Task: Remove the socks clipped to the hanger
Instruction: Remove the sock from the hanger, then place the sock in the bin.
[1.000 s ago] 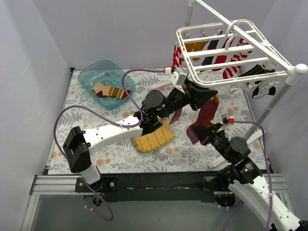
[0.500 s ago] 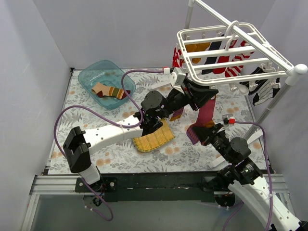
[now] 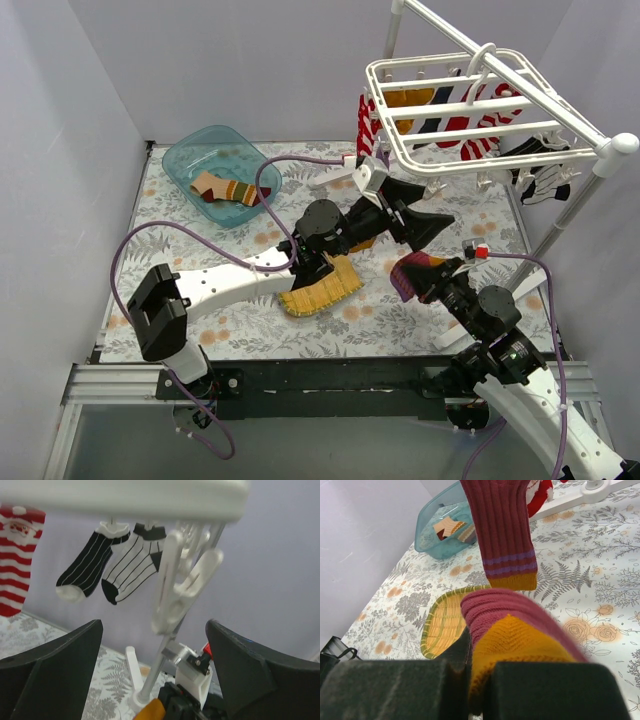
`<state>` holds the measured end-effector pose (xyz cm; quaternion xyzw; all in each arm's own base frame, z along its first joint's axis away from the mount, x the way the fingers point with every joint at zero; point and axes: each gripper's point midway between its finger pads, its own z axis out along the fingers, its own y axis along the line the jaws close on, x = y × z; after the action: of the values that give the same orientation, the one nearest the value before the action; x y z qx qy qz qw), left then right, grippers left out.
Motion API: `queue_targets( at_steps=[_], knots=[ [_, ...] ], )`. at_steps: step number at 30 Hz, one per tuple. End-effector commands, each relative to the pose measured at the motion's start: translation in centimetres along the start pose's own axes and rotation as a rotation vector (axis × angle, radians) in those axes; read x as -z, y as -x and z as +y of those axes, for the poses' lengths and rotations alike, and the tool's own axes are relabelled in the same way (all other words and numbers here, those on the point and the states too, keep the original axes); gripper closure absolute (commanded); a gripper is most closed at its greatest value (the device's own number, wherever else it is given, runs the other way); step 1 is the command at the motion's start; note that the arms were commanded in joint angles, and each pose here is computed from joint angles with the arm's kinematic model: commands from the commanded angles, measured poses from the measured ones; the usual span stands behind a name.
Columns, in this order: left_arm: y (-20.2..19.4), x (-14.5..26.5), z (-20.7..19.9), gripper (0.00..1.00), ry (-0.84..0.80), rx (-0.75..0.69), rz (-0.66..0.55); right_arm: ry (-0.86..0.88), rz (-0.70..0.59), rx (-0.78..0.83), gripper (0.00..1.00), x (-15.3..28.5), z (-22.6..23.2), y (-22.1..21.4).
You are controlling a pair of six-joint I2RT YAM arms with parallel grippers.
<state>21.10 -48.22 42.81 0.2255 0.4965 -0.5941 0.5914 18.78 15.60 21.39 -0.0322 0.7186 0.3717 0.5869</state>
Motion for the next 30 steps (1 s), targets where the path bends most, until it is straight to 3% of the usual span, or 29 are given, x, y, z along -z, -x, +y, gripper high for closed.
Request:
queue_targets(
  at_steps=[1,12,25,30],
  knots=[
    [2.4,2.0,-1.7,0.12,-0.027,-0.022,-0.024,0.014,-0.059,0.013,0.99,0.2,0.7,1.9],
    [0.7,9.4,-1.0,0.11,0.039,-0.044,0.037,0.075,-0.027,0.054,0.99,-0.1,2.3,2.5],
    [-9.7,16.6,1.7,0.14,0.115,-0.03,0.401,0.265,0.045,0.094,0.99,-0.4,6.7,3.5],
    [-11.9,17.6,2.5,0.13,0.123,-0.024,0.437,0.282,0.034,0.084,0.99,0.0,7.4,4.3]
  ],
)
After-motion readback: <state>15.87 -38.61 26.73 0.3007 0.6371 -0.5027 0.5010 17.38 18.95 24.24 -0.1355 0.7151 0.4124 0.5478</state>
